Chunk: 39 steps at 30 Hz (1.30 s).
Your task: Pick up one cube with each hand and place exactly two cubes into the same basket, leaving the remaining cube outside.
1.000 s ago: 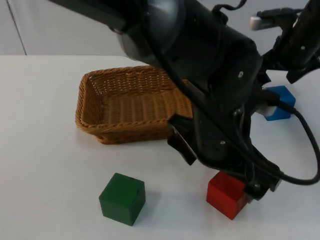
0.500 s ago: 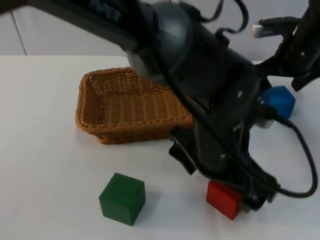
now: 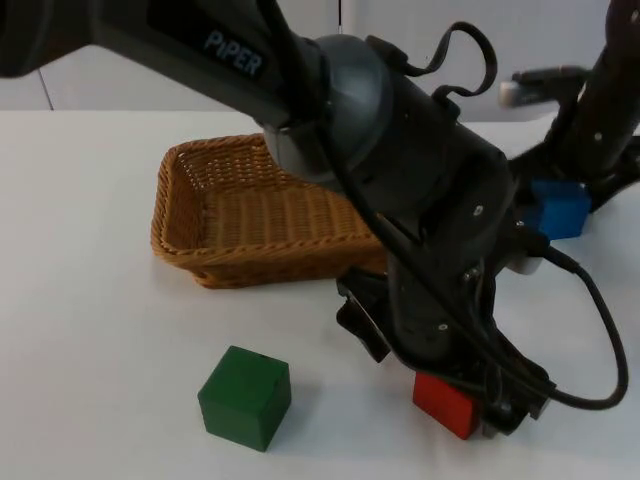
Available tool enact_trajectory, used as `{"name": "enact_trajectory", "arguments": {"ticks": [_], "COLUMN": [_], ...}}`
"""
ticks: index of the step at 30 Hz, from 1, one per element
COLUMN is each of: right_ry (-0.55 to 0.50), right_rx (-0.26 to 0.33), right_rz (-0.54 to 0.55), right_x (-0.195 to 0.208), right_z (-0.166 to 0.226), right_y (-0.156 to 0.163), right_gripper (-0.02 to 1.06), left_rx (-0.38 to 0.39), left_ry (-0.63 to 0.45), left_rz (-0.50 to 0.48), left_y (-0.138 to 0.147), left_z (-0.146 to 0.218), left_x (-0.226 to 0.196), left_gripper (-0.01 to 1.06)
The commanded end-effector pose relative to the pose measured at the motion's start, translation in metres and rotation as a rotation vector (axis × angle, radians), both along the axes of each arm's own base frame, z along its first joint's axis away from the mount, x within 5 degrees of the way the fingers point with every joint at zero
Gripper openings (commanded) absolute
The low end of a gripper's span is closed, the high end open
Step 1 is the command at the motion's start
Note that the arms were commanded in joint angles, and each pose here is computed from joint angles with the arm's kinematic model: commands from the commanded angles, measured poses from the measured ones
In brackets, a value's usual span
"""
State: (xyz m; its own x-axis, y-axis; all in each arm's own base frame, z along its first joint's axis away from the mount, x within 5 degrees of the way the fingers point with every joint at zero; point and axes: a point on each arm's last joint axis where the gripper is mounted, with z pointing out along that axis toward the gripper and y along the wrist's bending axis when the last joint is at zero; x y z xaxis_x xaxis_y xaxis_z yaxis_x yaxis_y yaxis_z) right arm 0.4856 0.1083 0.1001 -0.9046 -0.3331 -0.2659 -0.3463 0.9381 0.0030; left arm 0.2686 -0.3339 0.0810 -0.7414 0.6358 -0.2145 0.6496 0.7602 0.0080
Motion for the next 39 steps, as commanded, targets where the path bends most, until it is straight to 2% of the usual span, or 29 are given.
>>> {"name": "enact_trajectory", "arguments": {"ticks": [1,5,6,9,10,13,14,15,16,18,19,20,21,25,28,29,33,39], "right_ry": [0.016,0.018,0.023,0.026,0.026,0.023,0.015,0.015,-0.002,-0.037,-0.037,-0.059,-0.077,-0.121,-0.152,-0.152,-0.231,-0.295], "right_rx": [0.0,0.0,-0.001,-0.001,-0.001,0.0,0.002,0.002,0.005,0.011,0.011,0.016,0.021,0.031,0.039,0.039,0.045,0.052], "right_rz": [-0.004,-0.004,-0.004,-0.006,-0.006,-0.015,-0.015,-0.015,-0.015,-0.016,-0.016,-0.018,-0.018,-0.016,-0.013,-0.013,0.016,0.034], "right_x": [-0.001,-0.001,-0.001,-0.002,-0.002,-0.002,-0.001,-0.001,-0.001,0.0,0.0,0.0,-0.001,-0.006,-0.018,-0.018,-0.033,-0.044], "right_z": [-0.005,-0.006,-0.006,-0.006,-0.006,-0.004,0.0,0.0,0.009,0.025,0.025,0.035,0.047,0.082,0.123,0.123,0.171,0.203], "right_y": [0.002,0.002,0.002,0.002,0.002,0.002,0.002,0.002,0.002,0.001,0.001,0.0,0.0,-0.001,-0.003,-0.003,-0.006,-0.009], "right_gripper": [1.05,1.02,0.98,0.77,0.77,0.49,0.39,0.39,0.25,0.05,0.05,0.0,0.0,0.0,0.0,0.0,0.0,0.0], "left_rx": [-0.011,-0.009,-0.01,-0.01,-0.01,-0.008,-0.009,-0.009,-0.009,-0.012,-0.012,-0.012,-0.017,-0.04,-0.092,-0.092,-0.164,-0.148], "left_ry": [0.001,0.002,0.002,0.002,0.002,0.004,0.005,0.005,0.006,0.002,0.002,-0.002,-0.008,-0.029,-0.078,-0.078,-0.174,-0.262], "left_rz": [0.009,0.009,0.009,0.009,0.009,0.014,0.02,0.02,0.037,0.039,0.039,0.036,0.035,0.035,0.025,0.025,-0.011,-0.039], "left_y": [-0.002,-0.002,-0.002,-0.002,-0.002,-0.002,-0.002,-0.002,-0.002,-0.002,-0.002,-0.002,-0.001,0.0,0.003,0.003,0.012,0.028], "left_z": [0.002,0.002,0.002,0.002,0.002,0.002,0.002,0.002,0.002,0.005,0.005,0.007,0.012,0.034,0.076,0.076,0.132,0.171], "left_x": [-0.001,-0.001,-0.001,-0.001,-0.001,-0.001,-0.001,-0.001,-0.001,-0.001,-0.001,-0.001,-0.001,-0.001,-0.003,-0.003,-0.008,-0.012], "left_gripper": [0.99,0.99,0.99,0.93,0.93,0.71,0.61,0.61,0.42,0.19,0.19,0.06,0.0,0.0,0.0,0.0,0.0,0.0]}}
